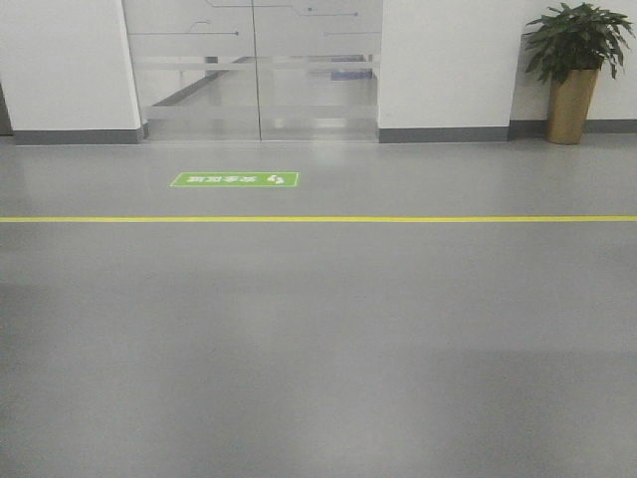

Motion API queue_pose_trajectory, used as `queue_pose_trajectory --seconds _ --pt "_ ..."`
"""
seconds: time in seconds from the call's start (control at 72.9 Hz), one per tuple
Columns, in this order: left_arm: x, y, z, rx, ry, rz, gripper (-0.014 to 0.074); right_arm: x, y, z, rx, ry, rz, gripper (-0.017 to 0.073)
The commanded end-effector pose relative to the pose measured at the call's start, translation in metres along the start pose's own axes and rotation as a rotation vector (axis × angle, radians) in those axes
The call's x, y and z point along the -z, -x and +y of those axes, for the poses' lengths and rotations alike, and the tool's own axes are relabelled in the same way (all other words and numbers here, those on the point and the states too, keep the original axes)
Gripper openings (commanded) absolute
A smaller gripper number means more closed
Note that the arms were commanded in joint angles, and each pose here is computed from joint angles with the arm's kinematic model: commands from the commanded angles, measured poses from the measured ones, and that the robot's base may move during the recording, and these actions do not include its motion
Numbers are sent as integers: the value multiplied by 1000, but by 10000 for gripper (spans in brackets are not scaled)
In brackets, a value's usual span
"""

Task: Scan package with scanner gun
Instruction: 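Turn the base toward the red table and approach it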

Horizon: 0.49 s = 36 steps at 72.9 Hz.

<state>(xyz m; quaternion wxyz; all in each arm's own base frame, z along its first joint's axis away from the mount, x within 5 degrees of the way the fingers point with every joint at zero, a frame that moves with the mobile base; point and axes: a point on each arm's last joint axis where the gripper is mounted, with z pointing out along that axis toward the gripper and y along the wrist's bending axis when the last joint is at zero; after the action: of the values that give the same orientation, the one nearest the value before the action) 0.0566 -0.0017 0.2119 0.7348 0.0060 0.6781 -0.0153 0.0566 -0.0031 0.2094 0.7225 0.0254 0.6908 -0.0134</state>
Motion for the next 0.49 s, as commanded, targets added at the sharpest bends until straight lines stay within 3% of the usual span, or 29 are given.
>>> queue_pose_trajectory --seconds 0.0,0.48 --pt "0 3 0 0 -5 -28 -111 0 2 0 7 2 -22 -168" --pt "0 3 0 0 -5 -28 -111 0 2 0 7 2 -22 -168"
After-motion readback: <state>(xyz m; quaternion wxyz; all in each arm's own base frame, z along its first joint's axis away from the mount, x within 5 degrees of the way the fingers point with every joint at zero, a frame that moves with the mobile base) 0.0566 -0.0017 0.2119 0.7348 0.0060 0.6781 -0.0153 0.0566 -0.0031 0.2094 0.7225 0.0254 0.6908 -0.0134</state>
